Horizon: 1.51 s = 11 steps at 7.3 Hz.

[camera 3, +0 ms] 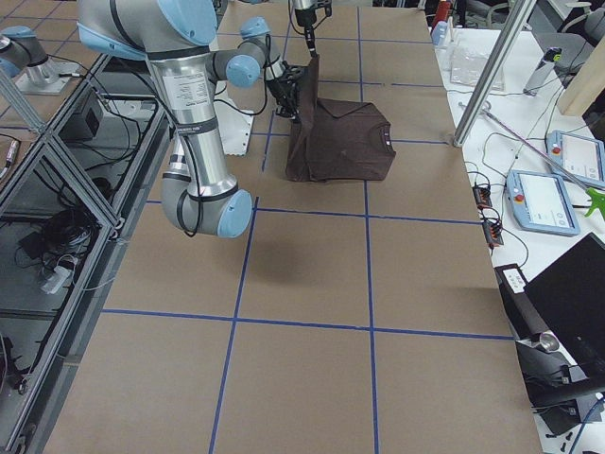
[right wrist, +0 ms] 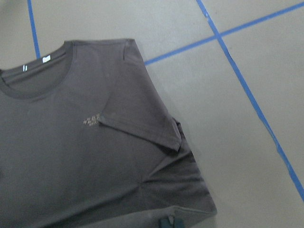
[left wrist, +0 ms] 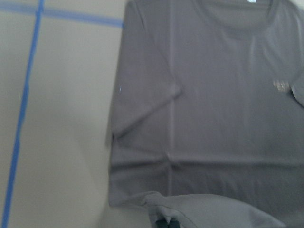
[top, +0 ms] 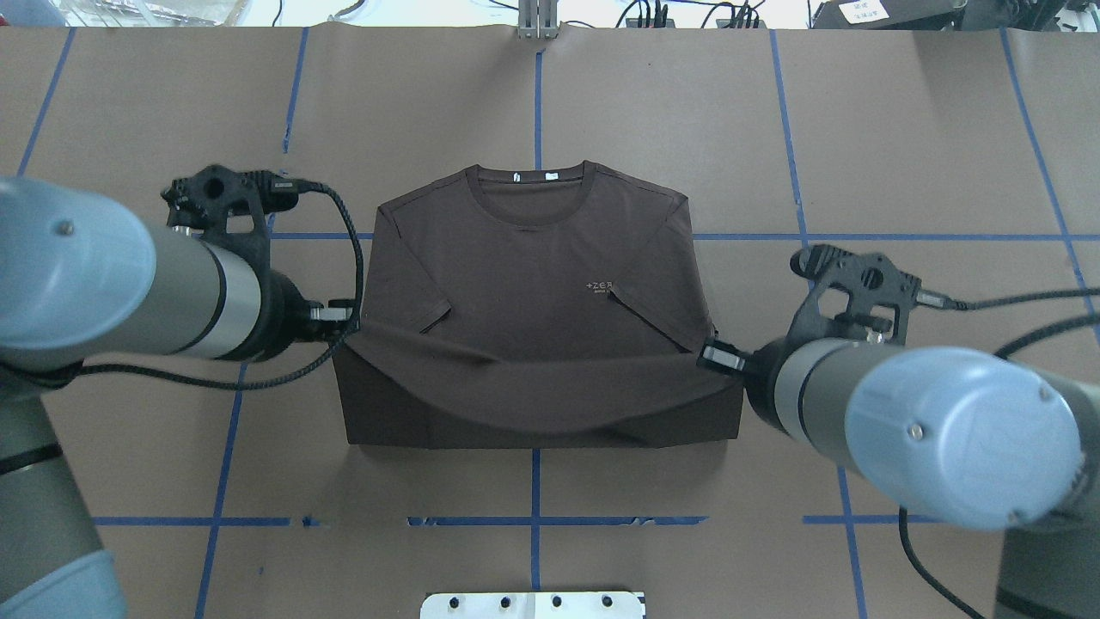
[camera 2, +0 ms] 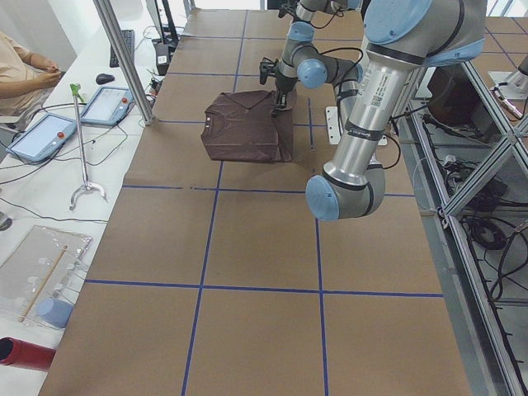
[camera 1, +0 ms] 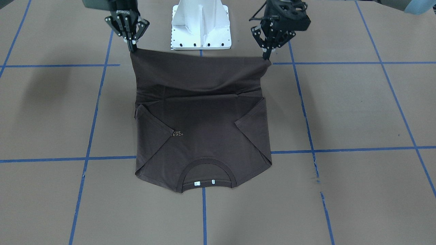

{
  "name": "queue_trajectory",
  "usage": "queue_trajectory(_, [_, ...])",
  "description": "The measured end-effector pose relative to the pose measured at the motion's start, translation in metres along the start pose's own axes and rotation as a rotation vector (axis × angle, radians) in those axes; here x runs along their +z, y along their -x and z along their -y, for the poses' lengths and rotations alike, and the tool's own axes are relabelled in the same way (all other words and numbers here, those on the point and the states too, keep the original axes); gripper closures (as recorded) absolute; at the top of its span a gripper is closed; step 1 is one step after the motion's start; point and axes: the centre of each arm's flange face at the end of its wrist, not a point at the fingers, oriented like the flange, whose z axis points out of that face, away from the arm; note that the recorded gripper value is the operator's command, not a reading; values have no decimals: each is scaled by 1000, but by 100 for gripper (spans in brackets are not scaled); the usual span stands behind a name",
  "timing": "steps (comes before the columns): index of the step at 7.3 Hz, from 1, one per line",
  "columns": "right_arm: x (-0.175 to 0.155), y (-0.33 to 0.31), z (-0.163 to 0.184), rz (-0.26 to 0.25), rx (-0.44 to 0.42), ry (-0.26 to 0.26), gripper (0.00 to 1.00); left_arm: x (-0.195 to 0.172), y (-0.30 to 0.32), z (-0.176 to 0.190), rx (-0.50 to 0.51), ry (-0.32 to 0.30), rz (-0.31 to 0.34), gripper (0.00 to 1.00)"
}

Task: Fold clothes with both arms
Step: 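Lift the hem with both grippers and fold it toward the collar, then release the hem at the collar with both grippers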

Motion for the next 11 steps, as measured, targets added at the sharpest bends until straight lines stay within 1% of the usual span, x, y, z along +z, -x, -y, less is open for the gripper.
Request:
queue_trajectory(2, [34,17,66,-51,3,-54,100,41,2,50,-4,-47,9,100])
queue_trajectory(3, [65,26,89,-54,7,-68,100,65,0,70,-10,-64,9,100])
queue_trajectory(4, [104,33,106,-42,11,-79,100,91,-1,88,-15,-77,12,100])
queue_trajectory(5, [137,38,117,-32,15,-87,100,111,2,100,-13,-85,16,100])
queue_trajectory(7, [193,57,131,-37,20,-94,100,140,8,115,-7,-90,34,100])
queue_trajectory(9, [244,64,142,-37,23,-101,100,184,13,132,-5,-114,51,100])
queue_trajectory(10, [262,61,146,-41,25,-104,100,206,18,139,-5,-122,57,100])
queue_trajectory(11, [272,58,148,-47,26,-105,100,221,22,142,-6,-124,62,100])
